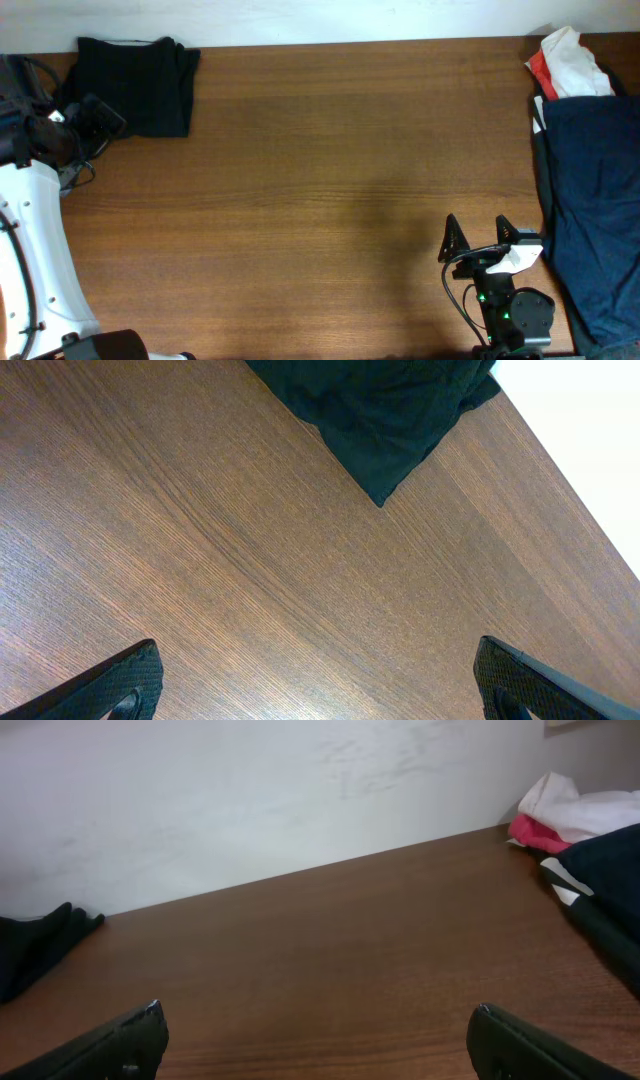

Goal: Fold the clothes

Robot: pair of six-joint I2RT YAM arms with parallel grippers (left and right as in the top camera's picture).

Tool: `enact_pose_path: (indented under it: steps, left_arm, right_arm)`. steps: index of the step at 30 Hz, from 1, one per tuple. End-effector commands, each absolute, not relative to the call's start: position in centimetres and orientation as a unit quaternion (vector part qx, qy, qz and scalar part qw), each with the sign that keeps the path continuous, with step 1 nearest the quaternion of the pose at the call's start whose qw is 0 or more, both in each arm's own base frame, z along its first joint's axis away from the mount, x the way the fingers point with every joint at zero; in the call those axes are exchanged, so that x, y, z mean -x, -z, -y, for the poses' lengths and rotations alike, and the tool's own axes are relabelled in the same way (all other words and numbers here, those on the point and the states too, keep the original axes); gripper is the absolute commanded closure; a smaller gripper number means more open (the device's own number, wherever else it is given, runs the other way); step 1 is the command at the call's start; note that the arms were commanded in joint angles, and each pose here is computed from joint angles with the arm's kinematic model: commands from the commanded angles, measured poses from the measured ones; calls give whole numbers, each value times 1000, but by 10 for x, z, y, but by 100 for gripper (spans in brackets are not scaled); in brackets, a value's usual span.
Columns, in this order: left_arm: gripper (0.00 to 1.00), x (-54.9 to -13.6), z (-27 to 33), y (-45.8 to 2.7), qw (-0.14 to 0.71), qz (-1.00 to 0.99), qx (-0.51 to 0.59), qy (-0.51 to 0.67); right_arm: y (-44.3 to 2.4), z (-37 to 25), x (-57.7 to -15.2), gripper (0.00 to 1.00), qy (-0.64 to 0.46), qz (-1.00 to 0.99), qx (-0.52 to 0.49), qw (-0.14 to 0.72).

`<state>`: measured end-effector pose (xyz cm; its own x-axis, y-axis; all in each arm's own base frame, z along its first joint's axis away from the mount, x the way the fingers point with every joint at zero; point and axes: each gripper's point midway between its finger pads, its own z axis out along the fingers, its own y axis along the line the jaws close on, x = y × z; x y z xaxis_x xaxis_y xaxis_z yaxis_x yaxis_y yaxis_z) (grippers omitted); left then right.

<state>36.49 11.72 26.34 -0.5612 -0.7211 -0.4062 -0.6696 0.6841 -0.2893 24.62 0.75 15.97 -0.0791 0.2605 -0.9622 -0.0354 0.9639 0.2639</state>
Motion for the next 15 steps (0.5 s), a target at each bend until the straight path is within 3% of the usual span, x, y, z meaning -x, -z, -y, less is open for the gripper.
enact_pose_path:
  steps: [1, 15]
  left_arm:
    - [1, -365, -115, -264, 252, -883, 392, 54]
    - [1, -360, -111, -273, 263, -882, 388, 56]
  right_arm:
    - [-158, -8, -246, 1, -115, -728, -77, 672]
    - [-158, -8, -246, 1, -115, -728, -77, 672]
